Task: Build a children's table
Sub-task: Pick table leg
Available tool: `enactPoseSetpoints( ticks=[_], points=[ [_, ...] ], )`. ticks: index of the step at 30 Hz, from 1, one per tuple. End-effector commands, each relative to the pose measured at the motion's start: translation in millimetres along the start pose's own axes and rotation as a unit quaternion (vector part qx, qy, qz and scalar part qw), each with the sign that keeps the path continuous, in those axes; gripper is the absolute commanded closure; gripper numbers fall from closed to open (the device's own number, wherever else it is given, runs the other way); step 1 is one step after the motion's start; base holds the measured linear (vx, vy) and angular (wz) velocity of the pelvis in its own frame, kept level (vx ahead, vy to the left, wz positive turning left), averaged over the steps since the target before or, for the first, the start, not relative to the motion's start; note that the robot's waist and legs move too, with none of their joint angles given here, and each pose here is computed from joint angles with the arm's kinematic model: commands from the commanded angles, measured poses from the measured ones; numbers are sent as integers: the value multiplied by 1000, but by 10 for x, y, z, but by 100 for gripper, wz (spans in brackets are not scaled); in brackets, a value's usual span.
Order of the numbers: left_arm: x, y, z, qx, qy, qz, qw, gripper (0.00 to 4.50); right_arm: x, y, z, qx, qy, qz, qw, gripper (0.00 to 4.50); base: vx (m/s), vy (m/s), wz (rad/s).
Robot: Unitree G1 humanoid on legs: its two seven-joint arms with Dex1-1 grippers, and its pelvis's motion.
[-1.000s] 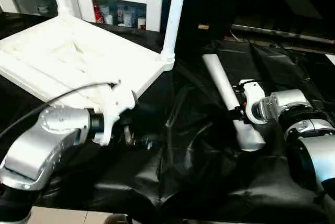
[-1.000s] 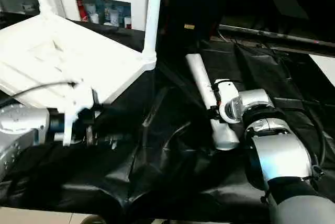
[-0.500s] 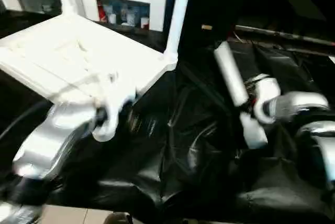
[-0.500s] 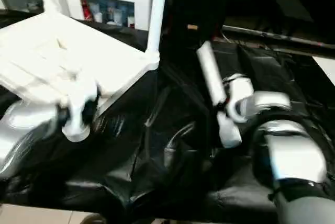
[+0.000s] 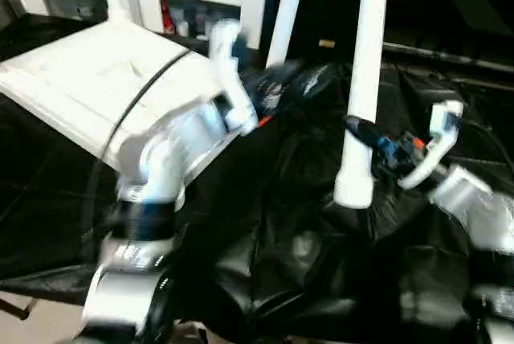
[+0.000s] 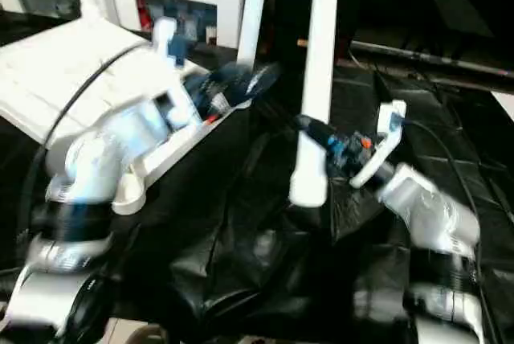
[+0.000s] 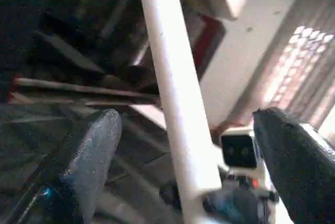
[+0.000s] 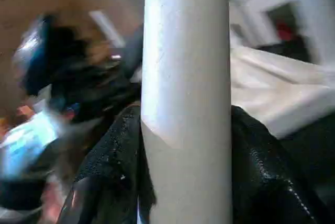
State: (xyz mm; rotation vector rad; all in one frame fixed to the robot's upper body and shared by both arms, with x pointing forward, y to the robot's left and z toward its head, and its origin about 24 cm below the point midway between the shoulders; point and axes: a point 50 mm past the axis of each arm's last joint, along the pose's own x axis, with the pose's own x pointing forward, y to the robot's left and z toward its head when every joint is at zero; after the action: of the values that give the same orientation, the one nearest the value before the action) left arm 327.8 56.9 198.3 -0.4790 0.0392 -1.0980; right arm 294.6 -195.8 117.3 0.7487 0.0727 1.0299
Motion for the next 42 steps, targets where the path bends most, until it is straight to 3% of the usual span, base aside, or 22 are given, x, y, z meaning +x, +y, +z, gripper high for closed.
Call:
enactPoseSetpoints(
  ticks=[1, 2, 7, 14, 18, 19, 23, 24, 30, 36, 39, 42],
  points=[
    [47, -11, -30, -12, 13, -4, 1000, 0, 29, 90, 40, -11, 0, 24, 1000, 267, 0, 0, 0],
    [87, -18, -86, -18, 26, -4, 999, 0, 60, 133, -26, -7, 15, 36, 999, 267, 0, 0, 0],
    [97, -56, -147, -38, 31, -17, 999, 0, 107, 190, -95, -1, 35, 48, 998, 267, 0, 0, 0],
    [80, -159, -144, -67, 14, -58, 996, 0, 189, 143, -201, -9, 68, 19, 997, 267, 0, 0, 0],
    [65, -158, -191, -59, 28, -59, 996, 0, 236, 175, -245, -17, 89, 25, 996, 267, 0, 0, 0],
    [69, -127, -194, -60, 28, -41, 997, 29, 257, 186, -245, -21, 91, 27, 995, 267, 0, 0, 0],
    [69, 19, -277, -32, 66, 52, 996, 42, 343, 136, -281, -65, 121, -17, 990, 267, 0, 0, 0],
    [70, 73, -289, -30, 64, 87, 994, 72, 381, 125, -301, -83, 133, -30, 987, 267, 0, 0, 0],
    [66, 122, -236, -34, 34, 126, 991, 115, 515, 108, -323, -127, 149, -66, 978, 267, 0, 0, 0],
    [66, 122, -236, -34, 34, 126, 991, 115, 515, 108, -323, -127, 149, -66, 978, 267, 0, 0, 0],
    [65, 139, -221, -32, 28, 138, 990, 139, 542, 119, -335, -136, 154, -67, 976, 267, 0, 0, 0],
    [54, 229, -190, -53, 12, 187, 981, 159, 704, 150, -404, -181, 160, -91, 966, 267, 0, 0, 0]
  ],
)
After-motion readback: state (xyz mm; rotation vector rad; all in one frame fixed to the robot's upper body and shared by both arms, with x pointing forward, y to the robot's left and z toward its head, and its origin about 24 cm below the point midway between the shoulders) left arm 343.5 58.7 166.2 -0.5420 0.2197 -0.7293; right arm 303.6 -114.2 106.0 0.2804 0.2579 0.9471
